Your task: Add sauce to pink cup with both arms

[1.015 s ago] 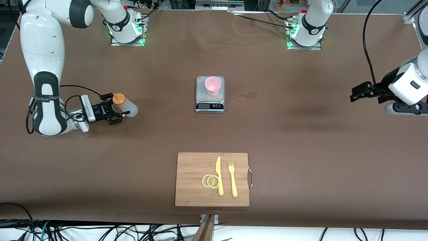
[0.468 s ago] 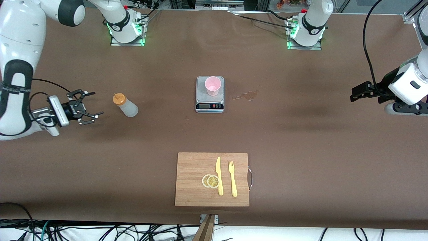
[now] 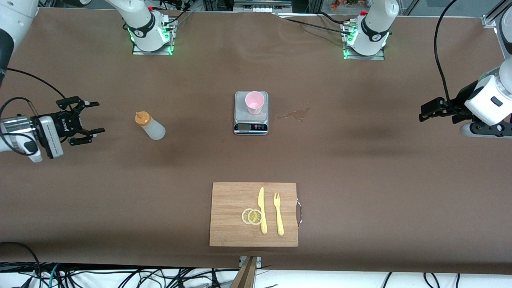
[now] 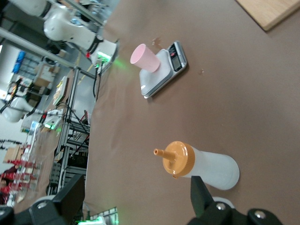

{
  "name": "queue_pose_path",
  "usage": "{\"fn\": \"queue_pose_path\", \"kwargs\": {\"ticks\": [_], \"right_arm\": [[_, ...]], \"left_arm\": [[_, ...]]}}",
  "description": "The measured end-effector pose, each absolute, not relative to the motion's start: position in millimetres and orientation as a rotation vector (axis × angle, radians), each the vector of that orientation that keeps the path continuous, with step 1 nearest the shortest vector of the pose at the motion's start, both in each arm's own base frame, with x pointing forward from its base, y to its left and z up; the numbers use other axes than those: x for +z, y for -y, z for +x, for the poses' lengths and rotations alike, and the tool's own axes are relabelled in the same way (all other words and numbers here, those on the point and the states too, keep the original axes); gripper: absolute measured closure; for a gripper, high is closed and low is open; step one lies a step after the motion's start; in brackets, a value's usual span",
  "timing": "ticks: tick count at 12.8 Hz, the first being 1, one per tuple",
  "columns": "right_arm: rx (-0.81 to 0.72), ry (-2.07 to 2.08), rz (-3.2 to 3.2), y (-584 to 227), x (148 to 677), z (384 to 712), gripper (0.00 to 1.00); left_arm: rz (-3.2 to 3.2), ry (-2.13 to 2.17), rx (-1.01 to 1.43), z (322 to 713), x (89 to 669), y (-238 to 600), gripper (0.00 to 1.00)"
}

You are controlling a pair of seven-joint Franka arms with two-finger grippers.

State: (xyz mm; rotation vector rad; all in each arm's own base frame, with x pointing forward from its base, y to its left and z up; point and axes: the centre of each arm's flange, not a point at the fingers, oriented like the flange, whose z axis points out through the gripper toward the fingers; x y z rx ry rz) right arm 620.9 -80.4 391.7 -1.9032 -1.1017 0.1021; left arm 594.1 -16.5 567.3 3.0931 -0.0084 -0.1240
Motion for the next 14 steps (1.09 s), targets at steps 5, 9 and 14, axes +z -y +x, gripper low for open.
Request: {"fn": "queue_pose_path", "kwargs": {"ticks": [5, 9, 14], "right_arm": [[0.394, 0.942, -2.266, 31.3, 473.3, 623.4, 0.00], [0.516, 0.889, -2.583, 0.1, 515.6, 606.9, 0.00], [0.451, 0.536, -2.996, -21.0, 532.8, 559.9, 0.00]], "left_arm": [[3.093, 0.008, -0.124, 594.1, 567.3, 16.6, 0.00], [3.093, 0.008, -0.124, 594.1, 567.3, 16.6, 0.00], [3.093, 0.008, -0.125, 594.1, 567.2, 16.4, 0.00]]}}
